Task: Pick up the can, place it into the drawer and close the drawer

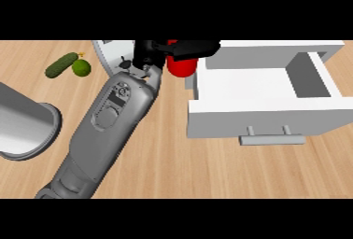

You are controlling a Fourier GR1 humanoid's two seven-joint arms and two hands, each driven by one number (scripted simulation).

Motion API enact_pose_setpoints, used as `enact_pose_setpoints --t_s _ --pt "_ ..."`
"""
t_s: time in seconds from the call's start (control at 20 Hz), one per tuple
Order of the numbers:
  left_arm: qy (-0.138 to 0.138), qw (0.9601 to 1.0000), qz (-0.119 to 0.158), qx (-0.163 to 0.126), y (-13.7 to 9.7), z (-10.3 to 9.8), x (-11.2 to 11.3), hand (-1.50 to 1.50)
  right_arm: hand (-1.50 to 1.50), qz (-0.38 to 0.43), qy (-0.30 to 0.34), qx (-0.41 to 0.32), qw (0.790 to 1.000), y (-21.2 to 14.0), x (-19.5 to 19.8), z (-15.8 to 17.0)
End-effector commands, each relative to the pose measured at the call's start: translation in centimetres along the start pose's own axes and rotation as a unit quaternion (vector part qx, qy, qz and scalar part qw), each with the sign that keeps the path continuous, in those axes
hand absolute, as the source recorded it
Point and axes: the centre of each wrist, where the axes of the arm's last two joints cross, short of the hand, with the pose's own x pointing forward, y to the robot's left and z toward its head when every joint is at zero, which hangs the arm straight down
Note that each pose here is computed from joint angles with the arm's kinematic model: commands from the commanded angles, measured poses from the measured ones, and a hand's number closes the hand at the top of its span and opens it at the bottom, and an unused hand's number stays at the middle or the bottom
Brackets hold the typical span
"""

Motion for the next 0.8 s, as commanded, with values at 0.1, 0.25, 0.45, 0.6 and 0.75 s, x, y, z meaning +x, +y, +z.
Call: enact_pose_setpoints --t_s 0.1,0.25,0.45,0.6,0.75 --pt "0.002 0.9999 -0.012 0.002 -2.9 -2.0 1.8 1.5 -1.5 -0.007 -0.001 -0.002 1.0 -0.2 0.1 0.1" --pt "0.013 0.9996 -0.022 -0.008 -4.9 -2.8 4.2 1.5 -1.5 0.007 0.008 0.002 1.0 -0.2 -0.7 -1.1" --pt "0.017 0.9995 -0.025 -0.006 -4.9 -3.7 2.6 1.5 -1.5 0.001 0.004 -0.003 1.0 0.1 -0.7 -1.0" --pt "0.009 0.9993 -0.037 0.002 -5.6 -5.3 3.9 1.5 -1.5 -0.012 -0.006 0.01 1.0 0.8 -0.5 -1.1" --pt "0.018 0.9988 -0.046 0.003 -6.7 -4.8 3.3 1.5 -1.5 -0.004 0.001 0.013 1.0 -0.3 -1.2 -1.3"
